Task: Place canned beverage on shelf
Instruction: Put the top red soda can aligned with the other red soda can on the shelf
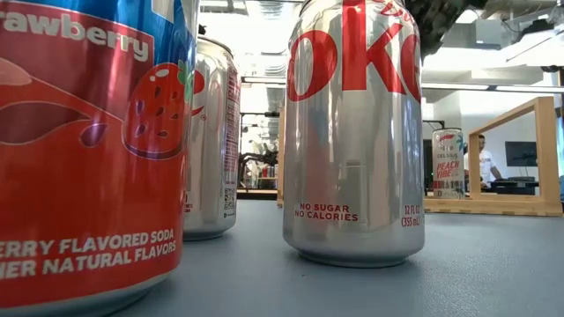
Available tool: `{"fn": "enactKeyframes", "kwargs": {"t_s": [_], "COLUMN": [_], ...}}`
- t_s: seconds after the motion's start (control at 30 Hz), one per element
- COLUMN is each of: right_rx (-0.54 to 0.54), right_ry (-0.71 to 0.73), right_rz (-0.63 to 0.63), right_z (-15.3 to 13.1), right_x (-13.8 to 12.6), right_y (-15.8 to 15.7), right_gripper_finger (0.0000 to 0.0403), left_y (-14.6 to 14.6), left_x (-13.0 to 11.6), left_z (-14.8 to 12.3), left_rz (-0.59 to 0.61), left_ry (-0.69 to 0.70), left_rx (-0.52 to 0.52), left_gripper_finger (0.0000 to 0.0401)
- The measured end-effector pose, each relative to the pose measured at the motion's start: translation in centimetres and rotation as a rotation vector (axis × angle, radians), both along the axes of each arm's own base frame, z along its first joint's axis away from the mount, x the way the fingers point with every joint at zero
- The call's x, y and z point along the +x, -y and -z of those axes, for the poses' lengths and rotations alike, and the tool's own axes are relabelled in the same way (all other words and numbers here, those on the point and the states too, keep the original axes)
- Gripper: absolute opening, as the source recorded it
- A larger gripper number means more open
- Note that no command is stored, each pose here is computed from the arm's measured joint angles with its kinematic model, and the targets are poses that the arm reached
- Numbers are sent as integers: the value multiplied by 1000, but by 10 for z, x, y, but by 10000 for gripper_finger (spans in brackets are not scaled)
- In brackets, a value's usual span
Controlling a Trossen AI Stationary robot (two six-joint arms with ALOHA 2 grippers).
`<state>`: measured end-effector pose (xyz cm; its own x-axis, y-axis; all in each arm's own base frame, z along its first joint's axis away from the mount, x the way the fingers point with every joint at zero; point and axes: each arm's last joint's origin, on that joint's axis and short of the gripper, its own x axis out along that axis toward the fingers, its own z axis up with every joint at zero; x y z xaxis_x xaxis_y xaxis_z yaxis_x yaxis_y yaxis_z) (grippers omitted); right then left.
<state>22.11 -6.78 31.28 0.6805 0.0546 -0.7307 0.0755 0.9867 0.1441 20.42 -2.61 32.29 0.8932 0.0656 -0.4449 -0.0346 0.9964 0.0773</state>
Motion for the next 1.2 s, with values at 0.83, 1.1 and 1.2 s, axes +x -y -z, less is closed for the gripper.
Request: {"fn": "enactKeyframes", "kwargs": {"t_s": [0.83, 1.1, 1.2], "right_rx": [-420, -562, -572], "right_ry": [-184, -258, -311], "right_rz": [-497, -605, -663], "right_z": [104, 112, 121], "right_x": [96, 120, 124], "right_y": [-57, -57, -57], "right_gripper_finger": [270, 270, 270], "left_y": [3, 3, 3], "left_x": [-1, -1, -2], "left_z": [2, 2, 3], "left_rz": [35, 30, 27], "left_ry": [-26, -26, -34], "left_rx": [-88, -94, -96], "left_gripper_finger": [380, 380, 380]}}
